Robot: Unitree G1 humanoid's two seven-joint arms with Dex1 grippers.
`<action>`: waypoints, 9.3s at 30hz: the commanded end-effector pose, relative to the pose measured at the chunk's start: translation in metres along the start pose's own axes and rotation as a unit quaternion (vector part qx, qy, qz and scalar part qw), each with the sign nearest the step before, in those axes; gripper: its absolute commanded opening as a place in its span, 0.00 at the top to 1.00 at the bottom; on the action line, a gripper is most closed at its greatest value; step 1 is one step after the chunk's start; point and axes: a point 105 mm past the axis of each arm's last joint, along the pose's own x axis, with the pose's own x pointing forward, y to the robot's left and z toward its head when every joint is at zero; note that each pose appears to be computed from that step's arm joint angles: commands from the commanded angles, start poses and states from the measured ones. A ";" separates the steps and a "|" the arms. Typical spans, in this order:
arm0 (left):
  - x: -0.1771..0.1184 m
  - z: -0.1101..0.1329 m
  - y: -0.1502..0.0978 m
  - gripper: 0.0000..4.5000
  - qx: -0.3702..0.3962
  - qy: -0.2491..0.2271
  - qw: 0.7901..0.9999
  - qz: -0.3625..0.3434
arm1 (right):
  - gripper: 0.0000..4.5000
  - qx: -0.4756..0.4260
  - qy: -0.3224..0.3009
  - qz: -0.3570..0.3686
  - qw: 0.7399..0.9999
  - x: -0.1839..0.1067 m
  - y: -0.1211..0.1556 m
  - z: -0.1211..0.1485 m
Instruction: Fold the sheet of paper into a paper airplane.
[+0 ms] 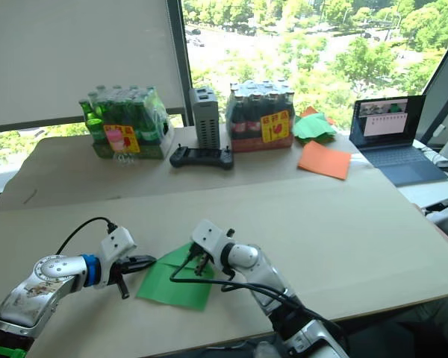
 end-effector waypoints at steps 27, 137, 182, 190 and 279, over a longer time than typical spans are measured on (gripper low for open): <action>0.026 0.039 -0.019 0.99 0.005 -0.067 0.995 -0.080 | 1.00 0.057 -0.136 0.019 0.989 -0.061 -0.001 0.076; 0.064 0.070 -0.034 0.99 0.042 -0.081 0.989 -0.119 | 1.00 0.026 -0.019 0.028 0.999 -0.058 0.001 0.021; 0.057 0.077 -0.030 0.99 0.033 -0.092 0.990 -0.105 | 1.00 0.016 -0.019 0.039 0.999 -0.055 0.004 0.024; 0.062 0.070 -0.043 0.99 0.024 -0.088 0.988 -0.124 | 1.00 0.006 -0.038 0.040 0.998 -0.041 0.003 0.041; 0.034 0.039 -0.032 0.99 -0.001 -0.064 0.994 -0.084 | 1.00 0.025 0.017 0.080 0.996 -0.013 0.003 -0.011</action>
